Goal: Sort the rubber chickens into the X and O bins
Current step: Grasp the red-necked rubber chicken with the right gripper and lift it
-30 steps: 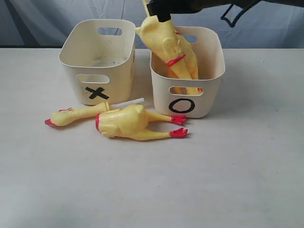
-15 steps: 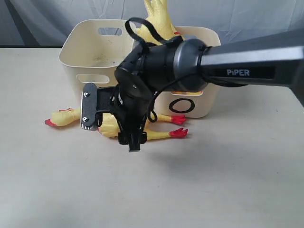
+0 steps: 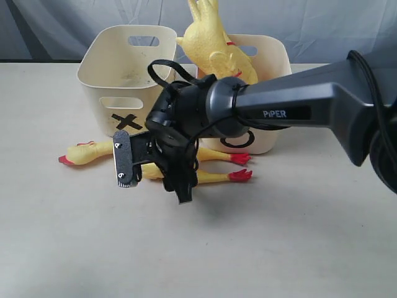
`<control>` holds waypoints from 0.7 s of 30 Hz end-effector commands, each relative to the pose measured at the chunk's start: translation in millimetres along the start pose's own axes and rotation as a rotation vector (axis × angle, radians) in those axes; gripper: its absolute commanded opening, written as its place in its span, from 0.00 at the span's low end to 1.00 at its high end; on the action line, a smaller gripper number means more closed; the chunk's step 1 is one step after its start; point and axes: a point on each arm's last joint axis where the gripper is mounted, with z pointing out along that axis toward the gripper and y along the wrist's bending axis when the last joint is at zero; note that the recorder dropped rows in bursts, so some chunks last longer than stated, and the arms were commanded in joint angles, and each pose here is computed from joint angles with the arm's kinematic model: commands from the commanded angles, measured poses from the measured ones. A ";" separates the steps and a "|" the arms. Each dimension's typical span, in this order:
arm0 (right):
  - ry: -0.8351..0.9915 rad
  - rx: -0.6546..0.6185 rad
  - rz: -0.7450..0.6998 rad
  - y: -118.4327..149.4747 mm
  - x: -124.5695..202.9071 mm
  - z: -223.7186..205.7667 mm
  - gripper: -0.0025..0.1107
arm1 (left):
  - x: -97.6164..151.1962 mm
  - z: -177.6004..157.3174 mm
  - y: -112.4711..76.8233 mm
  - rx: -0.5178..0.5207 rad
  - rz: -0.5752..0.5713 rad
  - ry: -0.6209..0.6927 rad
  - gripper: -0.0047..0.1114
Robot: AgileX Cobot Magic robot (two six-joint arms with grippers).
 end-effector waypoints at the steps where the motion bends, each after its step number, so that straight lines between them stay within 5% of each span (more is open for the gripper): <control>1: 0.165 -0.149 -0.008 20.5 9.0 -5.6 0.03 | -1.9 -0.5 -0.5 0.008 0.003 -0.016 0.04; 13: -0.335 -0.040 0.085 20.4 -80.5 -154.6 0.01 | -1.9 -0.5 -0.5 0.008 0.003 -0.016 0.04; 18: -0.560 0.249 0.058 -5.7 -93.3 -205.5 0.01 | -1.9 -0.5 -0.5 0.008 0.003 -0.016 0.04; 21: -0.752 0.477 0.178 -41.3 -86.2 -219.1 0.01 | -1.9 -0.5 -0.5 0.008 0.003 -0.016 0.04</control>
